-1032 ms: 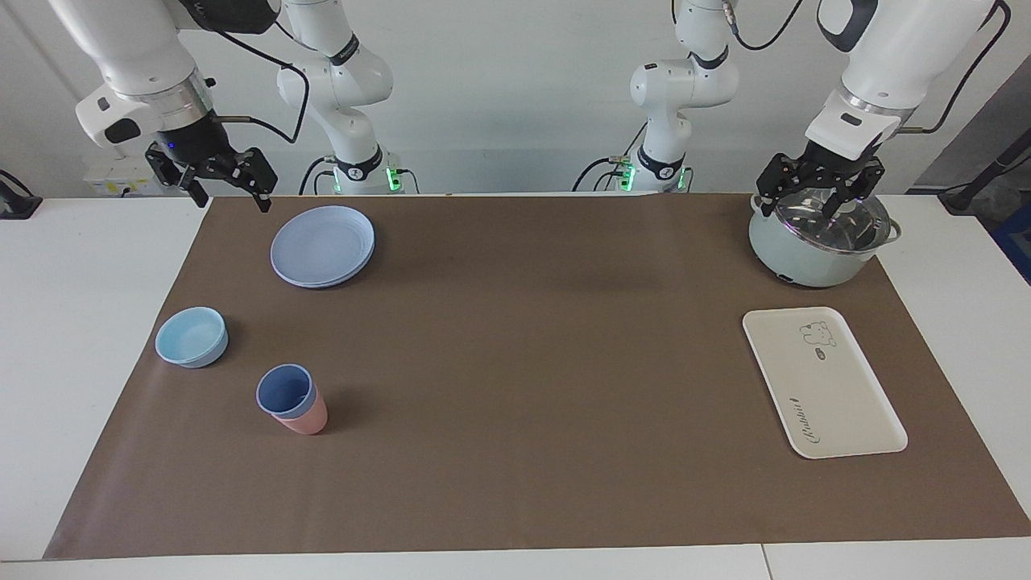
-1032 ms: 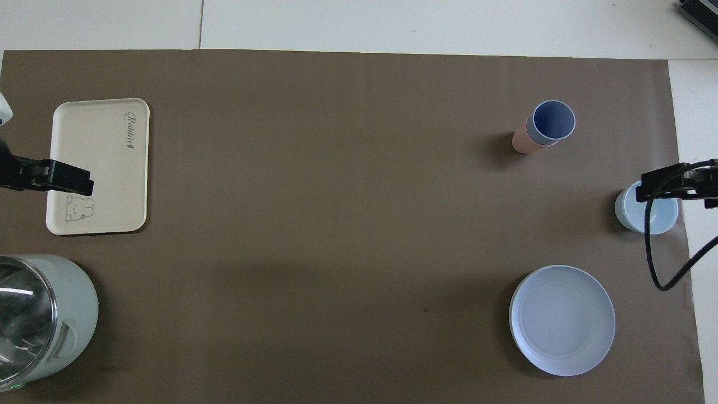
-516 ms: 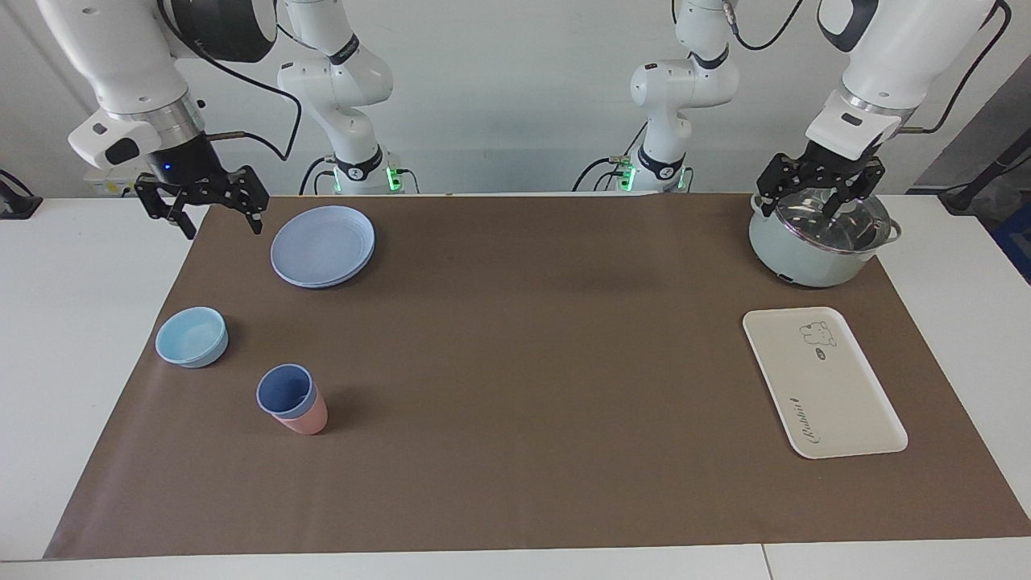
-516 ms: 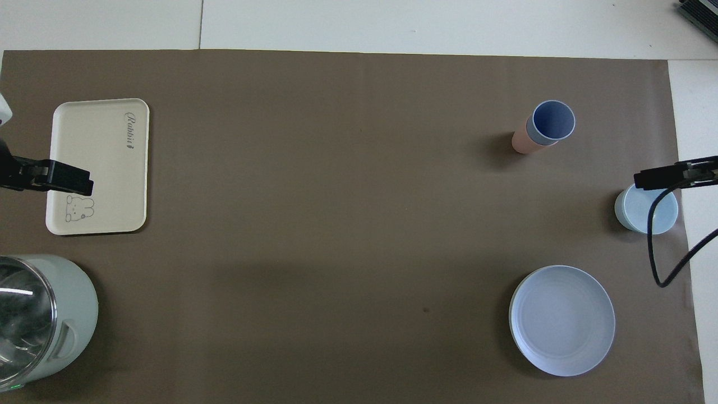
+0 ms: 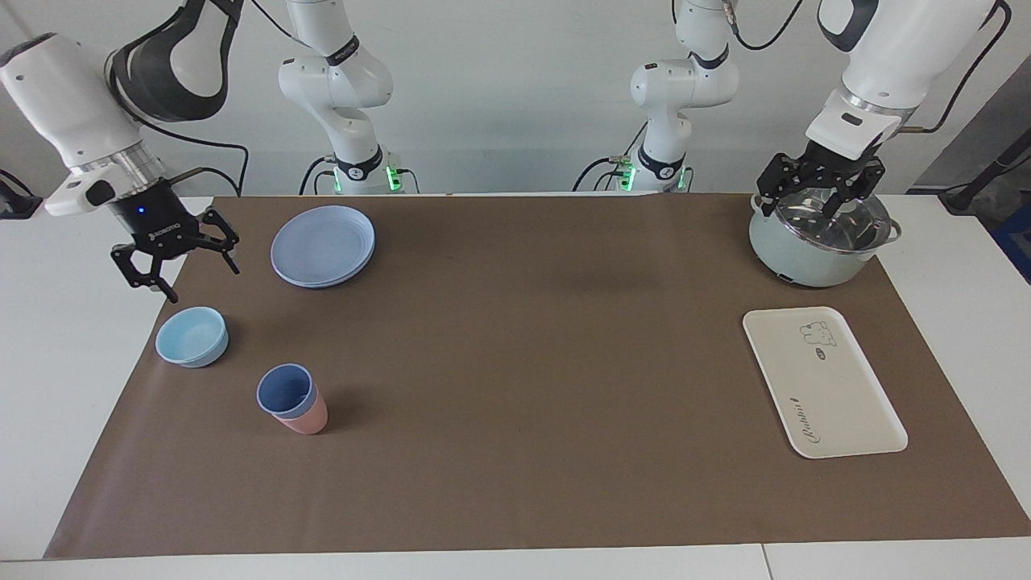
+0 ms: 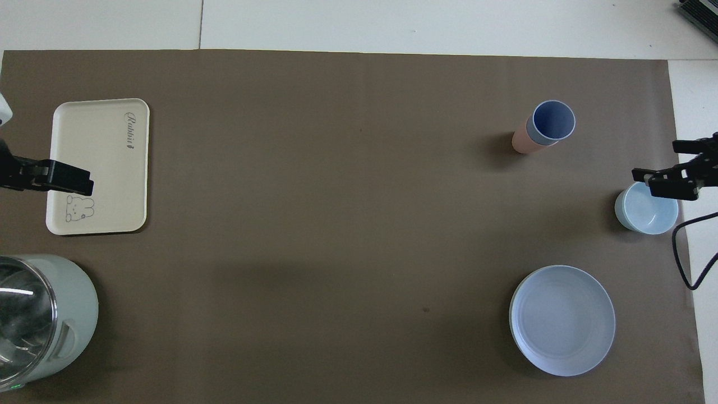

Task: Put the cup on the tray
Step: 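Move the right gripper toward the upright blue cup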

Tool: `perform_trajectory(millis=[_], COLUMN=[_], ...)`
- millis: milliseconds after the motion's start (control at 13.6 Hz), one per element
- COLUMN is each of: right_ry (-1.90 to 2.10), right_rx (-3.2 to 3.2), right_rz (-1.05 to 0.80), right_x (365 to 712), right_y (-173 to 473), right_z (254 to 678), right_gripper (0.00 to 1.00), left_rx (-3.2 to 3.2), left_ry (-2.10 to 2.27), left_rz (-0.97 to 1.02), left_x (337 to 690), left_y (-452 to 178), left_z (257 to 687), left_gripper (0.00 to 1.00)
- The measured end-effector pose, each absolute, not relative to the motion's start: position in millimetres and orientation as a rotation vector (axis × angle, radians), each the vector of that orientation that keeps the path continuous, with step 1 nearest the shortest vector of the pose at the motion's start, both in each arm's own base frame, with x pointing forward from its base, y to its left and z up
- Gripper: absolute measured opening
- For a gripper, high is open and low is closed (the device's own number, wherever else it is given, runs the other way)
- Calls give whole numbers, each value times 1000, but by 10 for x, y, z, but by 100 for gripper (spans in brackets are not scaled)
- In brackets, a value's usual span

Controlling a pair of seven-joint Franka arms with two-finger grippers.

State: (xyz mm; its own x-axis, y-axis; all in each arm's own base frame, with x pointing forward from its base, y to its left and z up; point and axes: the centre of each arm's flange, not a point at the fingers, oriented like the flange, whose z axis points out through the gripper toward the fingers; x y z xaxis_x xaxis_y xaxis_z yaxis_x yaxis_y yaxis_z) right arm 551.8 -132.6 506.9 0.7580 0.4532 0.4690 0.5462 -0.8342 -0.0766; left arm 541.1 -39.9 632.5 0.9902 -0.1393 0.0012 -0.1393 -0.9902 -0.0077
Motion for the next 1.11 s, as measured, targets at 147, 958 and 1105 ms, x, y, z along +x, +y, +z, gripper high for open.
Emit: perform_trajectory(millis=[147,958,1105], right_ry=[-840,-913,-902], right_rx=[-2642,-2365,-2309], right_rz=[-728,-992,-1067], right_x=[5592,5910,5935], right_y=[-1418,-1510,-1511], right_z=[4758,3448,3224], right_gripper=[100,100,100], left_rx=[-3126,-3128,-3128], left_ry=[218,202,201], left_rz=[-3,-1,-1], left_x=[5411,5414,5414], left_y=[-398,-344,-341], left_z=[6325,6322,6322], left_gripper=[100,100,100])
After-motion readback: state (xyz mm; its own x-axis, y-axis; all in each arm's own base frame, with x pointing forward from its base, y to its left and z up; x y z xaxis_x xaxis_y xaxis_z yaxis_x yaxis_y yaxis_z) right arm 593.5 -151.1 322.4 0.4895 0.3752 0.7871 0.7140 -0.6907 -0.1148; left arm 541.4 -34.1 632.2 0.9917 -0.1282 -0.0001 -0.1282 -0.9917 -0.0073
